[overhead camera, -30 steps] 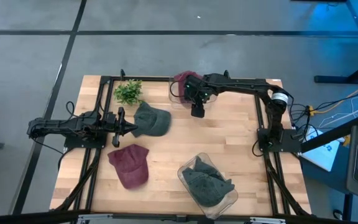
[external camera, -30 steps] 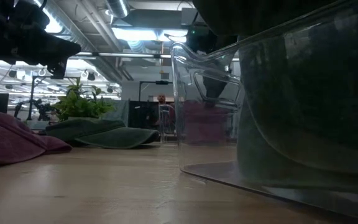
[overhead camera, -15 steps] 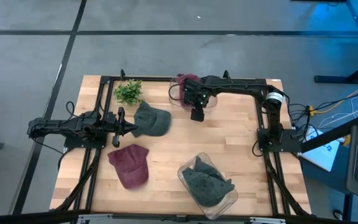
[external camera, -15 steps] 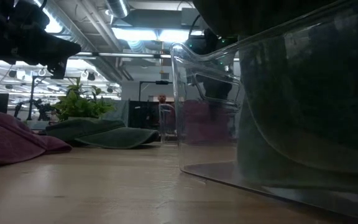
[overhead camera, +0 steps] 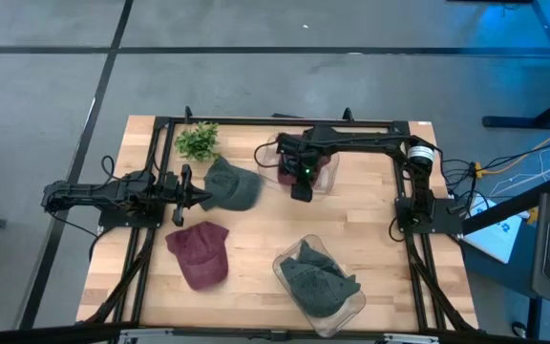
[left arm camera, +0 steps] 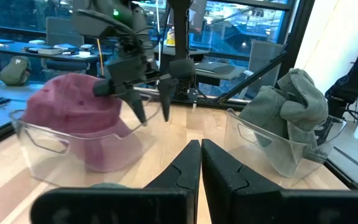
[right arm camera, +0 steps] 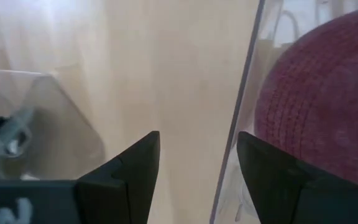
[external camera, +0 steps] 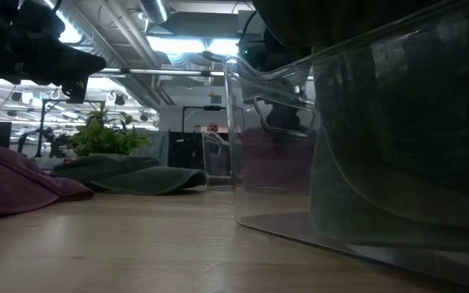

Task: Pick & Place hat
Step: Move the top transparent bin to the center of the table

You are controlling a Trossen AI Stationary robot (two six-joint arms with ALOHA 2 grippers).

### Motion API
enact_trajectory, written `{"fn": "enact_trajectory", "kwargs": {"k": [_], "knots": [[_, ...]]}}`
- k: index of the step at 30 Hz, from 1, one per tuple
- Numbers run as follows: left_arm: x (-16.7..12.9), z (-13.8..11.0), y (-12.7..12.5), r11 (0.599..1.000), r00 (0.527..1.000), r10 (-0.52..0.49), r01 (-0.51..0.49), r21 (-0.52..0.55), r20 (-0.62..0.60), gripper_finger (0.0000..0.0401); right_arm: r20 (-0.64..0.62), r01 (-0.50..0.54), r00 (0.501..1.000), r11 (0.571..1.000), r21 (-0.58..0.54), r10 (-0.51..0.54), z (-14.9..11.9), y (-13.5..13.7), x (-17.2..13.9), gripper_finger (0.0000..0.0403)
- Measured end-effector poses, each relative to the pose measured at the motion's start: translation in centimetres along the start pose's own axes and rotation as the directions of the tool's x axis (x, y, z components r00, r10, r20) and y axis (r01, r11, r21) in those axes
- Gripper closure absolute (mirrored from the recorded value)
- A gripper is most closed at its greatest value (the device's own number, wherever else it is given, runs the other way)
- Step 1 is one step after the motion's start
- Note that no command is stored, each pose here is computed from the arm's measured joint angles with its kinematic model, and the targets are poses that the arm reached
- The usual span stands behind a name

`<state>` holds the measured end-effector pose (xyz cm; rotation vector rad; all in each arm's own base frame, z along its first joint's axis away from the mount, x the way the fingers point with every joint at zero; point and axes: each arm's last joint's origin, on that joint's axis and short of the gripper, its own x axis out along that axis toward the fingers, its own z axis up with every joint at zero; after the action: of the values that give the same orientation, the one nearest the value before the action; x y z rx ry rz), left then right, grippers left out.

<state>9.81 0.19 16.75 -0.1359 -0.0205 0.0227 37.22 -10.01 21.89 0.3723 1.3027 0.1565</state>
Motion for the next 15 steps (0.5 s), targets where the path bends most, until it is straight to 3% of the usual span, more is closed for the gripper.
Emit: {"fn": "enact_trajectory", "kwargs": {"k": [15], "knots": [[0.0, 0.0, 0.0, 1.0, 1.0, 0.0, 0.0, 0.0, 0.0, 0.0388, -0.045, -0.131, 0.991, 0.99, -0.048, 0.129, 0.1, 5.4, 2.0, 0.0189]]}}
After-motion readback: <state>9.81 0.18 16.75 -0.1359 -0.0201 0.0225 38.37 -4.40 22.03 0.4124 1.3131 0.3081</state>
